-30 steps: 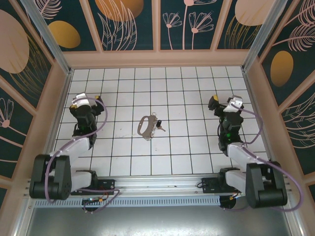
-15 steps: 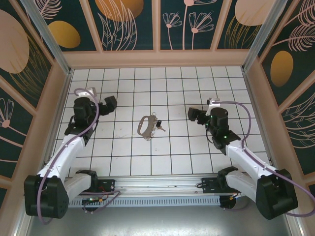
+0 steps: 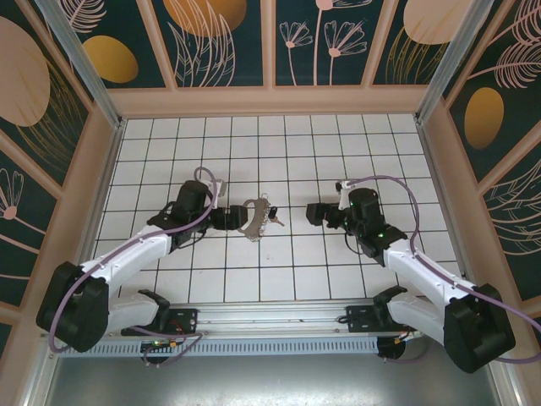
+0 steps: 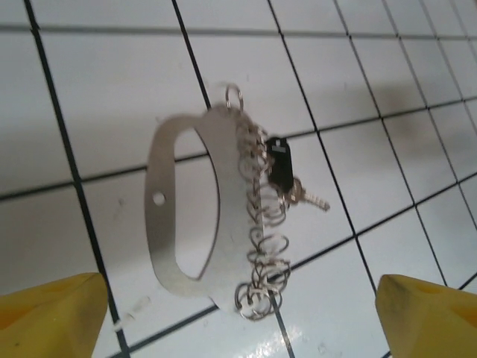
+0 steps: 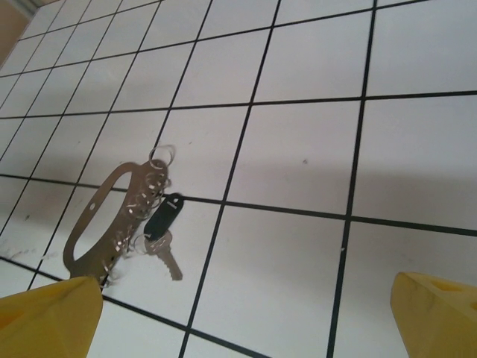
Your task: Put the keys on the keyring
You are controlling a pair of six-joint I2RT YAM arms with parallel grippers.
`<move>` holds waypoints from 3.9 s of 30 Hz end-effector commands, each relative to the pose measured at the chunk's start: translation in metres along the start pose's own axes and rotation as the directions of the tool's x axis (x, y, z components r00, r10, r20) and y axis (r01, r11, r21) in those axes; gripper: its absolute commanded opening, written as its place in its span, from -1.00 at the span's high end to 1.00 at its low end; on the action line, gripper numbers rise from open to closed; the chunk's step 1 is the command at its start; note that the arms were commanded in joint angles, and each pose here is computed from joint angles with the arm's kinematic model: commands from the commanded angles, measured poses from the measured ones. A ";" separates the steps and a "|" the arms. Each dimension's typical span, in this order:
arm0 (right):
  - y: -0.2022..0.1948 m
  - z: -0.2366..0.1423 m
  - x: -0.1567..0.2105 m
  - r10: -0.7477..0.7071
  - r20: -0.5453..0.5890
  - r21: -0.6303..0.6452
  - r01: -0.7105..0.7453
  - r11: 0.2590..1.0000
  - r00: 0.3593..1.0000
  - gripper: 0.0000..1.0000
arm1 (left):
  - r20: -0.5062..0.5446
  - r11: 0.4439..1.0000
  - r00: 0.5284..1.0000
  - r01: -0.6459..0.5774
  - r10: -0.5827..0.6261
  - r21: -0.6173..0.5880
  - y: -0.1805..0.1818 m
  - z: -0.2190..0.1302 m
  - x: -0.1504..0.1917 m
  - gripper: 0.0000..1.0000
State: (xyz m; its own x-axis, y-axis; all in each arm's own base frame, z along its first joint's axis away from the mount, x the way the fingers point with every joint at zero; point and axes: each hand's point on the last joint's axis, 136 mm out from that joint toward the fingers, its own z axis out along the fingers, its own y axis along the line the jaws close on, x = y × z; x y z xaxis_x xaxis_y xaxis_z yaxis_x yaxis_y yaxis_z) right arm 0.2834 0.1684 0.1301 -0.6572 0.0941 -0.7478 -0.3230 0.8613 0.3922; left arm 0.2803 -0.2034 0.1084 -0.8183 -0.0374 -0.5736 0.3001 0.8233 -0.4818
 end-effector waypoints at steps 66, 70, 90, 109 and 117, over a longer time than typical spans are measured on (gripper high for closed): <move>0.014 -0.001 0.010 -0.077 0.005 -0.096 0.078 0.992 0.997 -0.98 | -0.411 0.808 0.811 -0.537 0.416 -0.242 -0.014 0.032 0.087 0.05; 0.016 -0.001 0.004 -0.088 0.011 -0.096 0.089 0.991 0.996 -0.98 | -0.439 0.778 0.791 -0.568 0.426 -0.267 -0.009 0.040 0.090 0.07; 0.016 -0.001 -0.002 -0.093 0.019 -0.088 0.094 0.992 0.996 -0.98 | -0.495 0.676 0.722 -0.667 0.484 -0.313 -0.001 0.054 0.086 0.39; 0.012 -0.004 -0.003 -0.099 0.025 -0.068 0.100 0.993 0.995 -0.98 | -0.522 0.701 0.689 -0.678 0.502 -0.220 -0.011 0.055 0.101 0.96; 0.013 -0.010 -0.010 -0.105 0.040 -0.065 0.108 0.992 0.994 -0.98 | -0.452 0.760 0.735 -0.628 0.506 -0.170 -0.040 0.041 0.087 1.00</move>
State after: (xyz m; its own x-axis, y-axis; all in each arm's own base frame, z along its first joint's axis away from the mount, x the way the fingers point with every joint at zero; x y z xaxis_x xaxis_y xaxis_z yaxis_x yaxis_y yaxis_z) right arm 0.2719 0.1763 0.1280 -0.6343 0.0186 -0.7729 -0.4263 0.8255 0.3698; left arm 0.2204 -0.2526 0.0287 -0.6726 0.6619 -0.3310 0.6532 0.7412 0.1549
